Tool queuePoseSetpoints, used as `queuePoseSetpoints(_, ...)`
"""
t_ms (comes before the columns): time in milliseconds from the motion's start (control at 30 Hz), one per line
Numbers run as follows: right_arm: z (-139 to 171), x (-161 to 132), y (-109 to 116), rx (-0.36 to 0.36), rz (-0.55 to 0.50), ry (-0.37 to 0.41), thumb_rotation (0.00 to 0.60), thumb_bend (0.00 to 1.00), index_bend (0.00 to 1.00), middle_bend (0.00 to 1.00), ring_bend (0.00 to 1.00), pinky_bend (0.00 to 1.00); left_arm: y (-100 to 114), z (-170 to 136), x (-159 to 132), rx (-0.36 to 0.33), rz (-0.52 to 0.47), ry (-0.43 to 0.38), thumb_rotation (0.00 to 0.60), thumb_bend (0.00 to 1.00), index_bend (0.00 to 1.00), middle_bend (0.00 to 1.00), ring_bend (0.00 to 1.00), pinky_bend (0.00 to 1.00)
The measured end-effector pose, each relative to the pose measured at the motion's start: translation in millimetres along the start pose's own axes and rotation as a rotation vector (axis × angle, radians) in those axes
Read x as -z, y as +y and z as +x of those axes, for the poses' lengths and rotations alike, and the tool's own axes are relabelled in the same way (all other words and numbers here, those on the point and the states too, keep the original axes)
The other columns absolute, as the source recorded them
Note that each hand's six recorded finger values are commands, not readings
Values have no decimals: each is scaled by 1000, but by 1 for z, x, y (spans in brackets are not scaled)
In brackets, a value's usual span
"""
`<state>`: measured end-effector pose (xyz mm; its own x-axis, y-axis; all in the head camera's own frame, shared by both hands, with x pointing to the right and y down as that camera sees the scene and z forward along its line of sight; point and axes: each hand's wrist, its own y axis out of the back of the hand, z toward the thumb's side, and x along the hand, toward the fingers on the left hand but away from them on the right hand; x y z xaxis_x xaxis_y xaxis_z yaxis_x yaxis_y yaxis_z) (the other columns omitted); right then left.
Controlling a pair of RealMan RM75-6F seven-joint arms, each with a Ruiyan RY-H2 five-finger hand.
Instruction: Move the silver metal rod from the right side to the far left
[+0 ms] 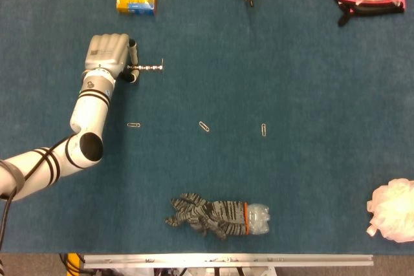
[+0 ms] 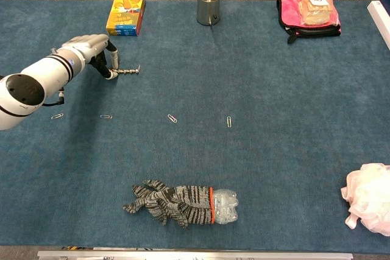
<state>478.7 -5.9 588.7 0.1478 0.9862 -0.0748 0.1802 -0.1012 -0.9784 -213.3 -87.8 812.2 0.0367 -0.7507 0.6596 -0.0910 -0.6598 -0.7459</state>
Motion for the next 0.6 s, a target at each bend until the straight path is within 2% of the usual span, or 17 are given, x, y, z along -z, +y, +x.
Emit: queuePoseSetpoints(600, 0, 1, 1, 5, -5, -3, 600, 92, 474, 403, 320, 398, 1, -3, -1, -5, -1, -10, 600, 361, 561, 1000, 1000, 1000)
